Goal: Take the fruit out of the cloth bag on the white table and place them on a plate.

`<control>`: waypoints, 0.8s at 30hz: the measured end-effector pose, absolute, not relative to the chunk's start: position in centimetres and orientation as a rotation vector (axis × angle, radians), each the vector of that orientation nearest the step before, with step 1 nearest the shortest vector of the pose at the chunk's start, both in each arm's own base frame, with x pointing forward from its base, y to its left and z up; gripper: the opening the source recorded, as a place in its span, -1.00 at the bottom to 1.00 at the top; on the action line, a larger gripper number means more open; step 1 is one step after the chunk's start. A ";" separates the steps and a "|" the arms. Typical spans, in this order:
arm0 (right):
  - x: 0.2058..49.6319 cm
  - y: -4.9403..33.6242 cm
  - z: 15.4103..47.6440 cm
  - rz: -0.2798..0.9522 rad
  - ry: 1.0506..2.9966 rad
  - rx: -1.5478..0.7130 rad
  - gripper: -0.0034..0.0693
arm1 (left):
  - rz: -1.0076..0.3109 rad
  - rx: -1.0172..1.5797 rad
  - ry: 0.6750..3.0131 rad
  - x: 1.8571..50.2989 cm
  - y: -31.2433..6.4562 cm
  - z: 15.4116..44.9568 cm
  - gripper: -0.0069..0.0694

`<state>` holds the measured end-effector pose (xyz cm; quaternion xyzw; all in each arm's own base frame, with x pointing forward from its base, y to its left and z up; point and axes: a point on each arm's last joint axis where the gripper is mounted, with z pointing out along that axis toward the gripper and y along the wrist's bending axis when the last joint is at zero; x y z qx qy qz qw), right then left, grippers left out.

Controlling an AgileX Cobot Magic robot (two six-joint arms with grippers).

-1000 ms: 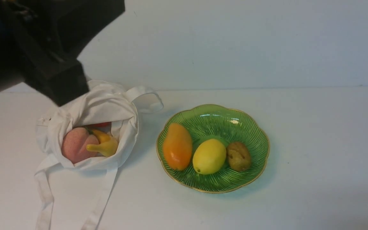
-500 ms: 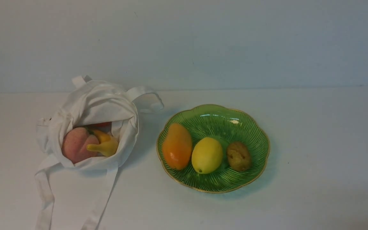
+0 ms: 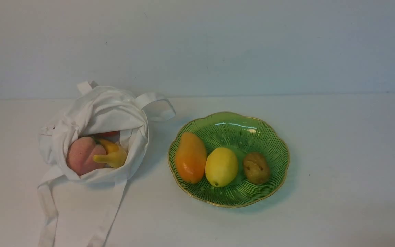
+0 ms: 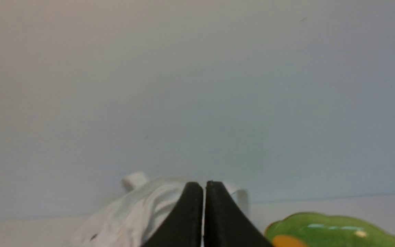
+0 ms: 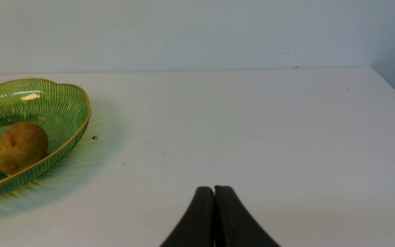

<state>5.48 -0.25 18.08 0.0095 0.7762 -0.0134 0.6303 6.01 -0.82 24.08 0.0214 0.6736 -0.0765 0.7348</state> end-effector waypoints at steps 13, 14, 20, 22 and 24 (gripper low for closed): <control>5.5 -0.3 18.1 -0.030 1.778 0.022 -0.95 | 0.013 0.107 1.881 5.2 -0.4 17.0 -0.84; 5.5 -0.3 18.1 -0.030 1.778 0.022 -0.95 | 0.016 0.108 1.880 5.2 -0.4 17.0 -0.84; 5.5 -0.3 18.1 -0.030 1.778 0.022 -0.95 | 0.017 0.109 1.880 5.2 -0.4 17.0 -0.84; 5.5 -0.3 18.1 -0.030 1.778 0.022 -0.95 | 0.017 0.109 1.880 5.2 -0.4 17.0 -0.84; 5.5 -0.3 18.1 -0.030 1.778 0.022 -0.95 | 0.017 0.109 1.880 5.2 -0.4 17.0 -0.84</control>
